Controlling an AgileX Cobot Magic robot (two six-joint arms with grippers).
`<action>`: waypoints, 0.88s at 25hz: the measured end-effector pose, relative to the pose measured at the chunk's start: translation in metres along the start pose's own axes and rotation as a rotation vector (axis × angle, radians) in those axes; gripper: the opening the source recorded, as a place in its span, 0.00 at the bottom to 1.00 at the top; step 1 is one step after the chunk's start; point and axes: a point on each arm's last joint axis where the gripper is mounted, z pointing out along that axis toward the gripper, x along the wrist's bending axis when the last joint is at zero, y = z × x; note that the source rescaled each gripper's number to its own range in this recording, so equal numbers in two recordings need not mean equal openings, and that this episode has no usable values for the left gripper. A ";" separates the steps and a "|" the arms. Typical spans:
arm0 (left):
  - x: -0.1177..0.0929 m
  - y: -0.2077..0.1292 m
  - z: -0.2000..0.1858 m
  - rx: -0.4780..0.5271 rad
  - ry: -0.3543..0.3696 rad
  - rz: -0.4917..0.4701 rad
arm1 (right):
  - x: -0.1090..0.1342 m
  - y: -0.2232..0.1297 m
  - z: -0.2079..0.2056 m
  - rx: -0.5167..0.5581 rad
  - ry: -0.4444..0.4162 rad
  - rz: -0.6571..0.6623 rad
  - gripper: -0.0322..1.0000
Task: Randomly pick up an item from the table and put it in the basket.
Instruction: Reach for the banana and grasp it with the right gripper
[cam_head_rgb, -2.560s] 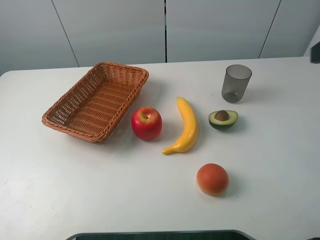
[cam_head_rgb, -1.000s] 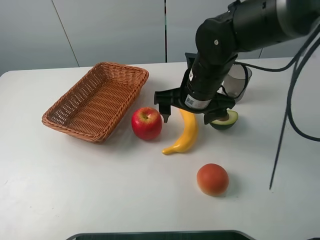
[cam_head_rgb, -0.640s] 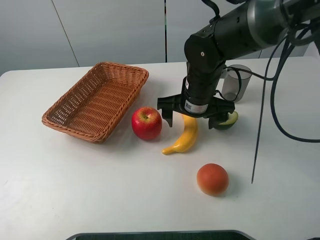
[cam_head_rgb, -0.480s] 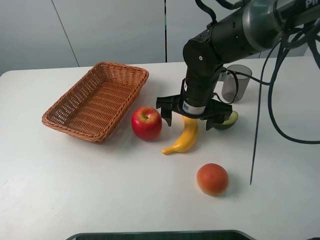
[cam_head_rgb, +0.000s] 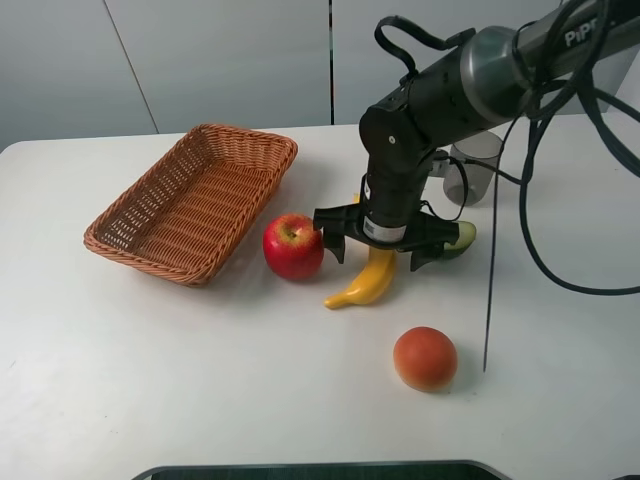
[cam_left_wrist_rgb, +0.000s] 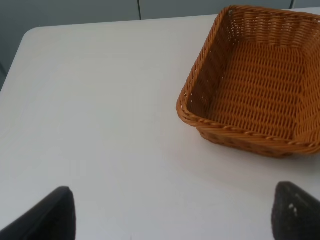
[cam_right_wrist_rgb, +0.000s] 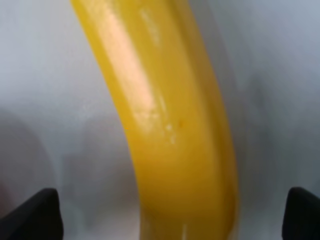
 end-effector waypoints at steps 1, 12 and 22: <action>0.000 0.000 0.000 0.000 0.000 0.000 | 0.000 0.000 0.002 0.000 -0.002 -0.001 0.91; 0.000 0.000 0.000 0.000 0.000 0.000 | 0.000 0.000 0.008 0.000 -0.007 -0.005 0.07; 0.000 0.000 0.000 0.000 0.000 0.000 | 0.000 0.000 0.008 -0.004 -0.007 -0.010 0.06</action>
